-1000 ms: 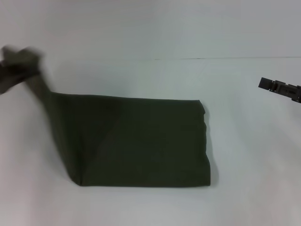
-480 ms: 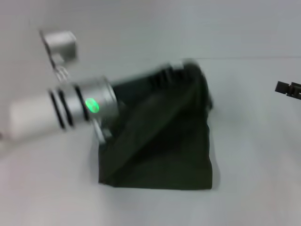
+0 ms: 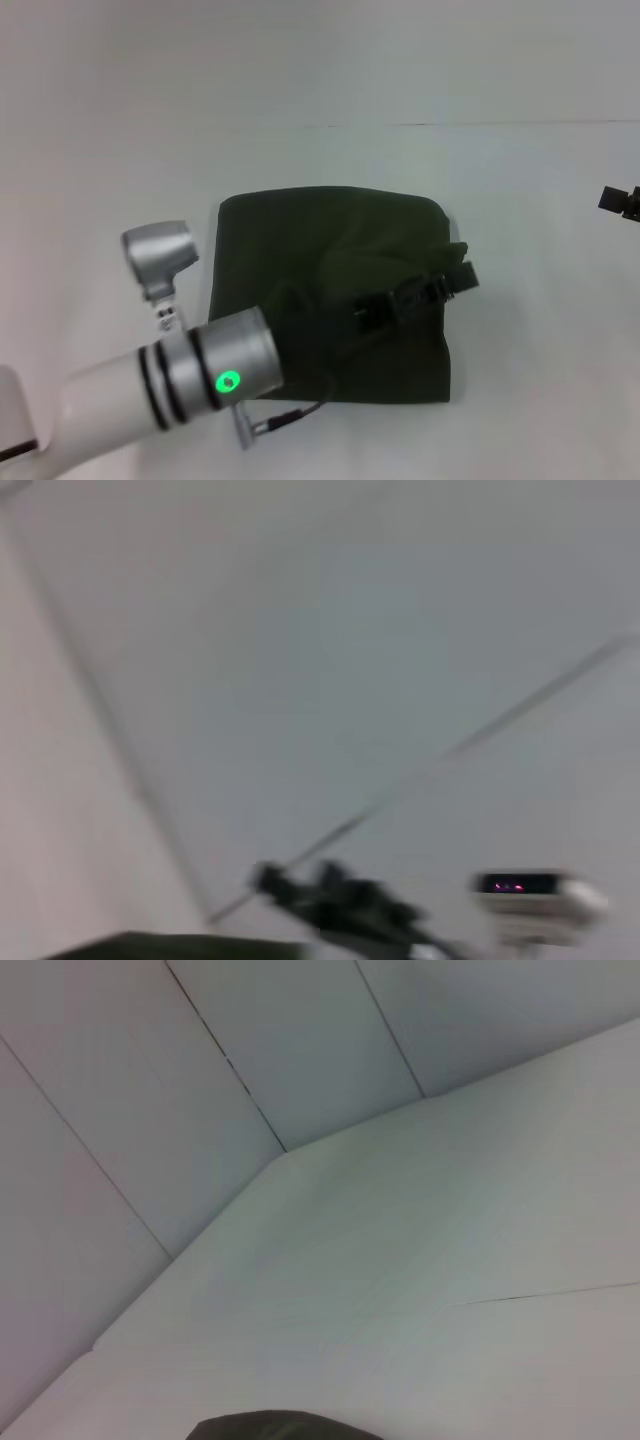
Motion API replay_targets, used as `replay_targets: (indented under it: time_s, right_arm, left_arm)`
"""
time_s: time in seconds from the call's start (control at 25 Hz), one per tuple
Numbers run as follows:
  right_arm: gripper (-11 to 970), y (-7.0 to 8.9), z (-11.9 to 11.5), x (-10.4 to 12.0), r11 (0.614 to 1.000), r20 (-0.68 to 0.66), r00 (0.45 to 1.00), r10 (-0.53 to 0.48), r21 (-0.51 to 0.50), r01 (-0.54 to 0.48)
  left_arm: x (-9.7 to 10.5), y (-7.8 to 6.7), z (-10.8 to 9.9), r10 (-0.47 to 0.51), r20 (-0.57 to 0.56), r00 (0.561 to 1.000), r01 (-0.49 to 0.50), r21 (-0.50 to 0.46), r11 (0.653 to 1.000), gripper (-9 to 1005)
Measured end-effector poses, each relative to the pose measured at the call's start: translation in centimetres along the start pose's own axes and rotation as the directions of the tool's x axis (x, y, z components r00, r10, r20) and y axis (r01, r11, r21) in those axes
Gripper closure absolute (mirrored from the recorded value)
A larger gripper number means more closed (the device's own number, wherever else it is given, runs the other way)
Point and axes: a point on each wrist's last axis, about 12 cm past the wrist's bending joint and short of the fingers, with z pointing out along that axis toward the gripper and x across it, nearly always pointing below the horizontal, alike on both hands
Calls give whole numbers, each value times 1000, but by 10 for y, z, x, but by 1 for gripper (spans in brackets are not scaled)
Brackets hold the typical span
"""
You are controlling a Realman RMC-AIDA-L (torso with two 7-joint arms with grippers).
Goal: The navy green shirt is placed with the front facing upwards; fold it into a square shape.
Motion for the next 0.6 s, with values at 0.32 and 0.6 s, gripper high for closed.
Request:
replay_targets:
  time_s: [0.32, 0.6]
  right_arm:
    - [44, 0, 0, -3, 997, -40, 996, 79, -4, -79]
    - [44, 7, 16, -25, 975, -212, 954, 213, -14, -221]
  left_arm:
    - [-13, -19, -46, 99, 64, 993, -109, 185, 977, 527]
    - [-25, -16, -80, 249, 44, 968, -252, 109, 961, 233]
